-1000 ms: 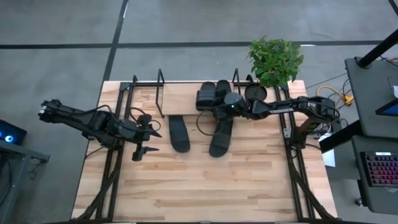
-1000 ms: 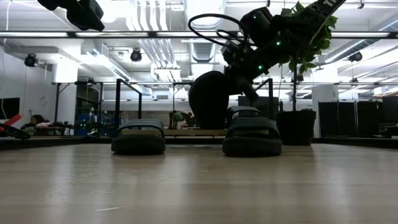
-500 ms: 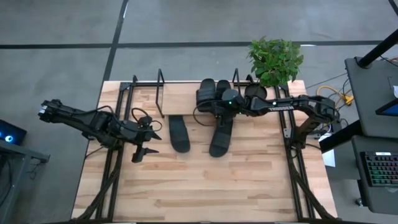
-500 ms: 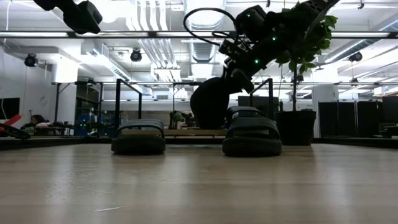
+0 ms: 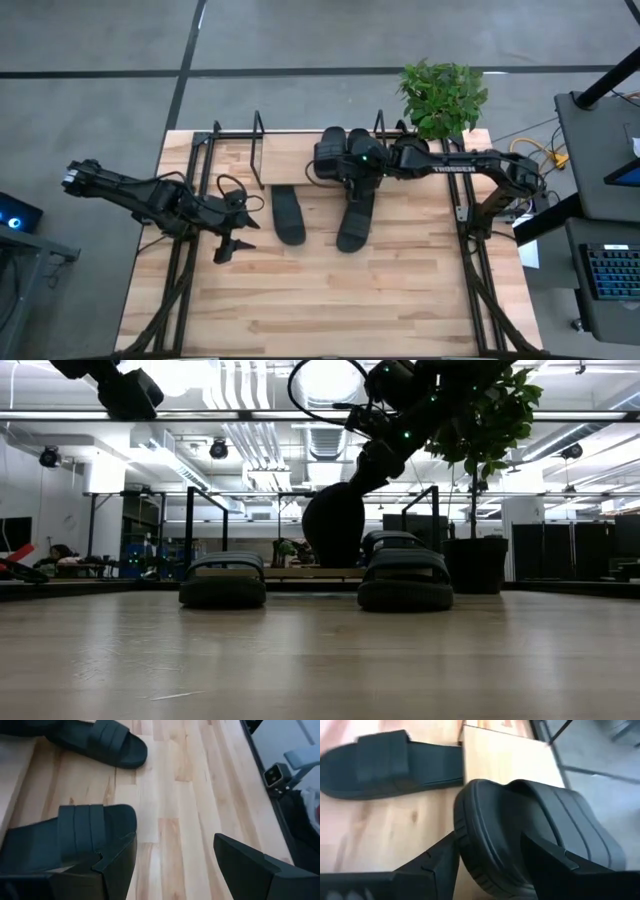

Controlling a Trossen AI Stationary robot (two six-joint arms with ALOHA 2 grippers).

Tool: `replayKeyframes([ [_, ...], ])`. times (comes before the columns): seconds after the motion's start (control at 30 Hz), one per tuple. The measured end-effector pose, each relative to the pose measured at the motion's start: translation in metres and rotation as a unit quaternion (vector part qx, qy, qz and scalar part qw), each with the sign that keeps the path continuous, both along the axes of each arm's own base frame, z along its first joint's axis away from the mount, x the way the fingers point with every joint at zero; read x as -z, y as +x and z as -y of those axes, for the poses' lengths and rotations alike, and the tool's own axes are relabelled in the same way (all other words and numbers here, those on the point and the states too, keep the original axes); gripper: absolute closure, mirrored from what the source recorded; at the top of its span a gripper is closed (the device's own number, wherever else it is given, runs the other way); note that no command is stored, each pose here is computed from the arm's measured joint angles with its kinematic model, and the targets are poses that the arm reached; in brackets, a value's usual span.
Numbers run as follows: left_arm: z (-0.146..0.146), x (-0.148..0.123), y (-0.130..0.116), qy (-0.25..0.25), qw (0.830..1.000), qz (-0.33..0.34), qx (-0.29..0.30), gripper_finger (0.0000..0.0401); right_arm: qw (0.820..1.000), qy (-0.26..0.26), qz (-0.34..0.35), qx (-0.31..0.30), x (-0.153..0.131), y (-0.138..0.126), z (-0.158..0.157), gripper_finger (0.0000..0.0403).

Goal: Pick and place slides into the shelf
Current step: Put the bottom left black slides on the shelf

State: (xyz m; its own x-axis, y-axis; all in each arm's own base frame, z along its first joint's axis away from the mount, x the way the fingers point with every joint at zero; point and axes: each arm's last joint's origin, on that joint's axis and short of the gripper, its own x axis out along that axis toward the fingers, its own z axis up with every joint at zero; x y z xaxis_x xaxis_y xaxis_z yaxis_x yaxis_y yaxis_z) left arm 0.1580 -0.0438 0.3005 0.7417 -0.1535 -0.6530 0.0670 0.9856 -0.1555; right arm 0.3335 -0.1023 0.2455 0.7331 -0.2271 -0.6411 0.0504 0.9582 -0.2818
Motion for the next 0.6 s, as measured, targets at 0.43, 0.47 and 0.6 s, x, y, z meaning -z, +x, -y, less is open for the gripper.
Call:
replayKeyframes([
  [0.43, 0.002, 0.002, 0.002, -0.021, 1.0, -0.014, 0.008, 0.0152, 0.999, 0.043, -0.027, 0.009, 0.01, -0.006, -0.003, 0.0167],
  [0.47, 0.002, 0.002, 0.002, -0.022, 1.0, -0.014, 0.008, 0.0152, 0.999, 0.042, -0.027, 0.01, 0.01, -0.006, -0.003, 0.0163],
  [0.6, 0.002, 0.002, 0.002, -0.024, 1.0, -0.014, 0.009, 0.0152, 0.999, 0.043, -0.028, 0.011, 0.01, -0.006, -0.003, 0.0152],
])
